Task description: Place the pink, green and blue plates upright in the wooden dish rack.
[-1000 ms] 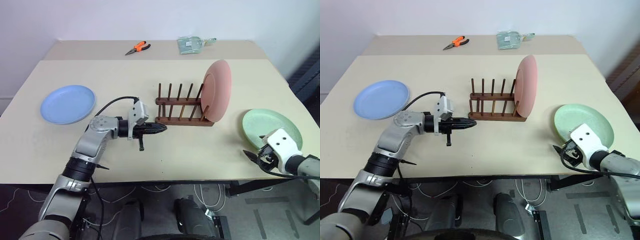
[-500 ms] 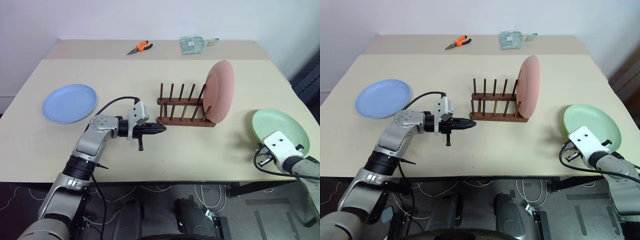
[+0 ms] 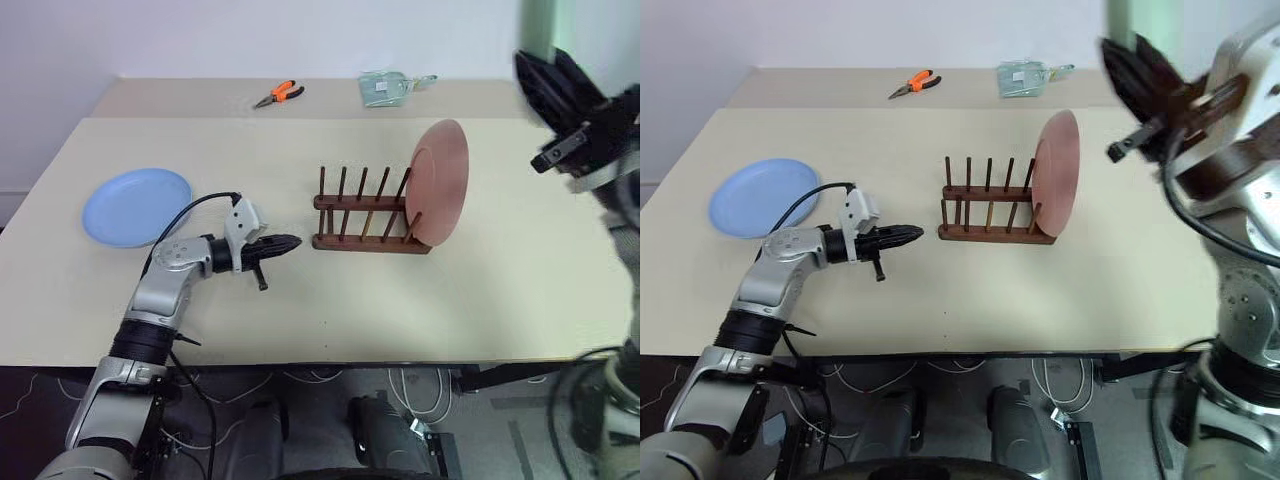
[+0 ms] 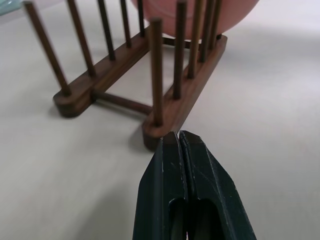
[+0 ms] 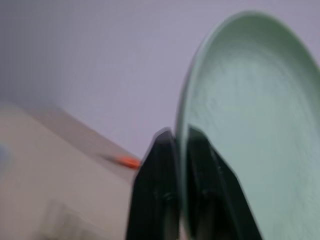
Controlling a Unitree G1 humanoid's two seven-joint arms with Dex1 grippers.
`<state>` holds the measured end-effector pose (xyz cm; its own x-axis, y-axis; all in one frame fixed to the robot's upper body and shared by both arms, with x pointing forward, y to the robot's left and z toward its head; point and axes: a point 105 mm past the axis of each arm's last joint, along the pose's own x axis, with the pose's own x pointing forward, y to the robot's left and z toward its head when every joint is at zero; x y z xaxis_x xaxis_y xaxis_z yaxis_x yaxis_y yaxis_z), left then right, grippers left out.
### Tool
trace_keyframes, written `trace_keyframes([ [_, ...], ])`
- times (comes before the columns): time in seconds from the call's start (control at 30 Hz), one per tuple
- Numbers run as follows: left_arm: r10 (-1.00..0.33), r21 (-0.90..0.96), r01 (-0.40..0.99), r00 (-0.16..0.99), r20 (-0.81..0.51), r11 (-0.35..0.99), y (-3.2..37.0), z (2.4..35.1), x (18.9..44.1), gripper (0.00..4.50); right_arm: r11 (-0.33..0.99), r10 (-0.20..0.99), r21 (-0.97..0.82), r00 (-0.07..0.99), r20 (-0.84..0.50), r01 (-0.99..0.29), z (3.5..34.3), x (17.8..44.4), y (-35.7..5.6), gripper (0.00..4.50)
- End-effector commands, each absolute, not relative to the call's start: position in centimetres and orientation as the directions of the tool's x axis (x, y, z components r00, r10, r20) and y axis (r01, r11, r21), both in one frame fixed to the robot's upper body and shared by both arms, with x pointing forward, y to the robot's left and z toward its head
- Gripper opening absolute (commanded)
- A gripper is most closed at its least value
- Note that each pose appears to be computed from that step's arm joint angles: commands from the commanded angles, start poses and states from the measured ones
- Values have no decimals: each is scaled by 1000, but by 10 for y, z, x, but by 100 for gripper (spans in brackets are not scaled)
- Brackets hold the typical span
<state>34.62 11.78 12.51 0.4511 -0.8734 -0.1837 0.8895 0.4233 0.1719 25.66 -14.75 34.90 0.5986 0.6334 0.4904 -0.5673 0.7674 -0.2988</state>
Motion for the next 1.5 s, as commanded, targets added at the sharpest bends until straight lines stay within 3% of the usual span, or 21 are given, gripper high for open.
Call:
trace_keyframes([
  [0.03, -875, 202, 886, 453, -172, 418, 127, 135, 342, 0, 627, 697, -125, 482, 530, -769, 347, 243, -112, 7],
  [0.13, -874, 203, 886, 452, -178, 417, 129, 135, 340, 0, 570, 628, 120, 525, 575, -813, 336, 257, -99, 7],
  [0.23, -873, 205, 884, 455, -174, 420, 127, 137, 340, 0, 582, 586, 241, 606, 539, -777, 317, 274, -98, 7],
  [0.9, -882, 195, 896, 434, -185, 400, 122, 137, 334, 0, 620, 538, 454, 768, 348, -640, 255, 315, -107, 7],
  [1.0, -883, 197, 896, 431, -183, 397, 121, 137, 333, 0, 637, 530, 448, 779, 336, -627, 253, 319, -109, 107],
  [1.13, -884, 196, 899, 427, -193, 391, 121, 134, 331, 0, 711, 542, 297, 766, 345, -637, 269, 320, -109, 301],
  [1.3, -885, 176, 900, 428, -184, 399, 122, 135, 331, 0, 770, 511, 220, 785, 350, -599, 277, 324, -119, 301],
  [1.43, -888, 126, 902, 430, -165, 413, 125, 138, 332, 123, 782, 554, 77, 747, 368, -618, 292, 317, -118, 306],
  [1.5, -884, 121, 897, 441, -155, 426, 128, 140, 333, 233, 784, 585, -23, 726, 361, -620, 297, 314, -115, 394],
])
